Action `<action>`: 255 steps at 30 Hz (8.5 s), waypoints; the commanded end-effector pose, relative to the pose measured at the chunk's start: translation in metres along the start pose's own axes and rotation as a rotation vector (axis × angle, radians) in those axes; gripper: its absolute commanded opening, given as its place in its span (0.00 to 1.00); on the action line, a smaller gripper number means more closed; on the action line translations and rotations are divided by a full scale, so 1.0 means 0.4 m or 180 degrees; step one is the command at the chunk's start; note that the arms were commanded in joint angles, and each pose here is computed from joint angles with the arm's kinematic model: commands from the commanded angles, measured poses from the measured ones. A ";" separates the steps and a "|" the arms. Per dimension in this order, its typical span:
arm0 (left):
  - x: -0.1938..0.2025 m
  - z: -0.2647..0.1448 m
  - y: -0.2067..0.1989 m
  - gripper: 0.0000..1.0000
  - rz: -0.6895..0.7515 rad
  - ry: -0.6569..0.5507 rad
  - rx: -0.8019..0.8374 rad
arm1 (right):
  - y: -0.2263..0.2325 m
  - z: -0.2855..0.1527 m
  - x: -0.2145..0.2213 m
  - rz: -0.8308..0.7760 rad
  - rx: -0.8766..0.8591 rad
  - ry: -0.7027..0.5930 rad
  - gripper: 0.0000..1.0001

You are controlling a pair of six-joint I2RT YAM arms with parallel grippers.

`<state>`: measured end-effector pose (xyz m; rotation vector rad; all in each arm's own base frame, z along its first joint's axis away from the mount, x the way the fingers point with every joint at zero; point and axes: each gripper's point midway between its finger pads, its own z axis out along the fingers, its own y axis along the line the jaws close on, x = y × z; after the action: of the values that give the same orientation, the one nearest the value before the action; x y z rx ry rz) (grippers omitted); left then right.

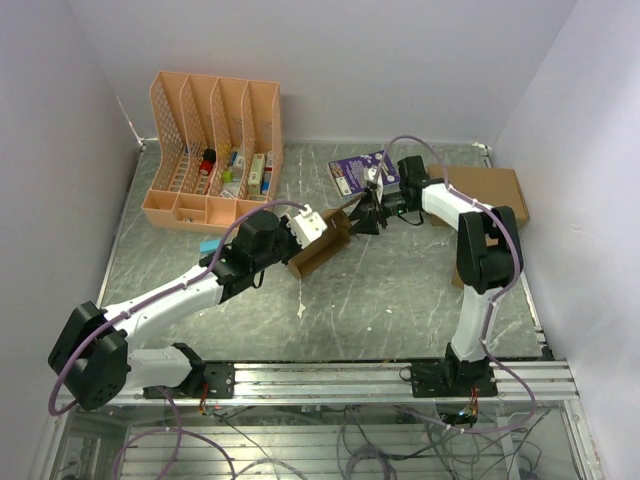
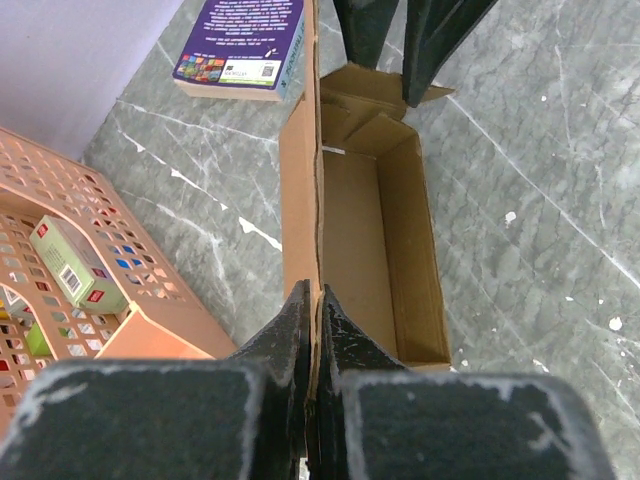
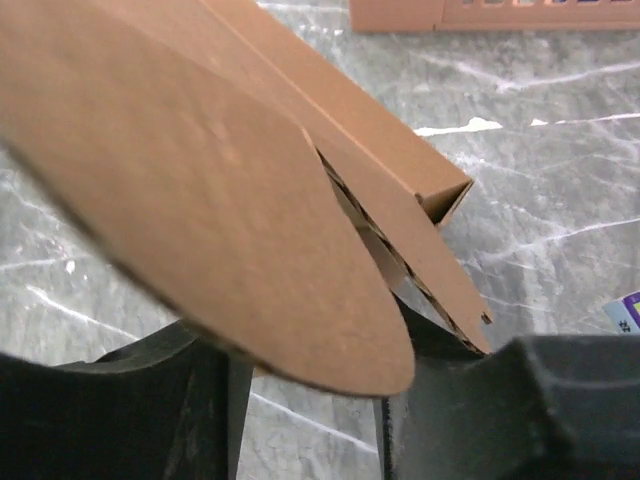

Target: Fold the paper box

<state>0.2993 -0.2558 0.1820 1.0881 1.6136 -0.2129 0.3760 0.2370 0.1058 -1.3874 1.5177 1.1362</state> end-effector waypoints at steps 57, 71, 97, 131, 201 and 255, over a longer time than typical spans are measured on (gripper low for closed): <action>-0.052 -0.022 0.022 0.07 0.0074 -0.0139 -0.0048 | 0.006 -0.089 0.050 -0.1899 0.0293 0.0626 0.36; -0.052 -0.035 0.027 0.07 0.0047 -0.0166 -0.0053 | -0.098 -0.183 0.031 -0.2073 0.0602 0.0609 0.43; -0.054 -0.040 0.023 0.07 -0.0066 -0.0319 0.0056 | -0.107 -0.057 0.045 0.0183 0.0857 -0.0064 0.00; -0.050 -0.051 0.018 0.07 -0.0085 -0.0337 0.0059 | 0.013 0.003 0.062 0.0832 0.0129 -0.0121 0.33; -0.064 -0.038 -0.018 0.07 -0.0095 -0.0397 0.0296 | -0.016 0.058 0.027 0.0981 0.0439 -0.0318 0.49; -0.127 -0.114 -0.005 0.07 0.0155 -0.0569 0.0197 | 0.034 0.159 -0.055 -0.0698 0.2231 -0.1175 0.06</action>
<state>0.2650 -0.2548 0.2080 1.1253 1.5455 -0.3629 0.3691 0.2855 0.0751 -0.8387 1.4546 0.6087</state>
